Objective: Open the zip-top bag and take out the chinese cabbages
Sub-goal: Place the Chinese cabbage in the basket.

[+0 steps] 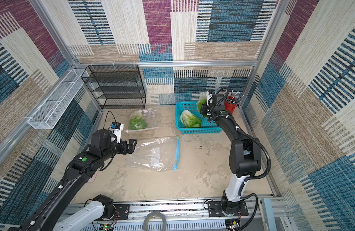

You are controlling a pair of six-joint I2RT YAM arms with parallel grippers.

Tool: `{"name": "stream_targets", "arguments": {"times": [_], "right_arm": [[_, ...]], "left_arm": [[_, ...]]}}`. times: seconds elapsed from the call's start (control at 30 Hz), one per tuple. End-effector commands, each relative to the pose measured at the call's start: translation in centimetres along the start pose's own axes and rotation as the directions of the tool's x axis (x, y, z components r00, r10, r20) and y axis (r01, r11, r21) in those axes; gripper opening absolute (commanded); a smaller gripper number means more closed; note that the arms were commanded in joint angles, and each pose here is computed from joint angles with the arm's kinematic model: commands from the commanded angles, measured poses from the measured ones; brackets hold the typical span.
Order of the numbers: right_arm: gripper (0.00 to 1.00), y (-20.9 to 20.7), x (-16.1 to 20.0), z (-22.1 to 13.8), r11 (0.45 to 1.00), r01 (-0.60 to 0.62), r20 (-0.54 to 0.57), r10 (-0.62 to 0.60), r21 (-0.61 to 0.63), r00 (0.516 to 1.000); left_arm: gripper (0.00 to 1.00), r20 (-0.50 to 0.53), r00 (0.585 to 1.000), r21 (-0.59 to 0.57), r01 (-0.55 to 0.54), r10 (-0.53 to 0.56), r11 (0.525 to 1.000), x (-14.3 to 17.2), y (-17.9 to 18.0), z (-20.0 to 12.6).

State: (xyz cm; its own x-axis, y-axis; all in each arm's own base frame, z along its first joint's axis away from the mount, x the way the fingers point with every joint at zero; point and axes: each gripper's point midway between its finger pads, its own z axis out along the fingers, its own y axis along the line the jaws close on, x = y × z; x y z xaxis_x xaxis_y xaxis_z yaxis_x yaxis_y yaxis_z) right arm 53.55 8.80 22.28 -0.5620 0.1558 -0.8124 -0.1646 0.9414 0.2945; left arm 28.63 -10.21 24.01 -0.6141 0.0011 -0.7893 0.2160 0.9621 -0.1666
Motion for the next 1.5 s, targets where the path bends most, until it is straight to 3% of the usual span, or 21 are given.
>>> {"name": "stream_targets", "arguments": {"times": [0.0,0.47,0.6,1.03,1.47], "right_arm": [[0.0,-0.1,-0.1,0.4,1.0,0.004,0.02,-0.004,0.0,1.0],[0.0,-3.7,4.3,3.2,0.994,-0.046,-0.072,0.053,0.098,0.996],[0.04,-4.3,5.3,3.6,0.992,-0.048,-0.086,0.058,0.12,0.995],[0.42,-4.5,7.3,3.3,0.989,-0.077,-0.119,0.093,0.126,0.989],[0.65,-3.1,5.9,-0.9,0.991,-0.063,-0.091,0.074,0.114,0.993]], "left_arm": [[0.99,-0.001,1.0,0.004,-0.015,0.015,1.0,0.0,-0.1,0.1],[0.99,-0.005,1.0,-0.011,-0.015,0.015,1.0,0.1,0.2,0.3],[0.99,-0.003,1.0,-0.021,-0.017,0.017,1.0,0.1,0.4,0.3],[0.99,-0.007,1.0,-0.023,-0.014,0.014,1.0,0.2,0.4,0.4],[0.99,0.002,1.0,-0.025,-0.009,0.009,1.0,0.0,0.5,0.1]]}}
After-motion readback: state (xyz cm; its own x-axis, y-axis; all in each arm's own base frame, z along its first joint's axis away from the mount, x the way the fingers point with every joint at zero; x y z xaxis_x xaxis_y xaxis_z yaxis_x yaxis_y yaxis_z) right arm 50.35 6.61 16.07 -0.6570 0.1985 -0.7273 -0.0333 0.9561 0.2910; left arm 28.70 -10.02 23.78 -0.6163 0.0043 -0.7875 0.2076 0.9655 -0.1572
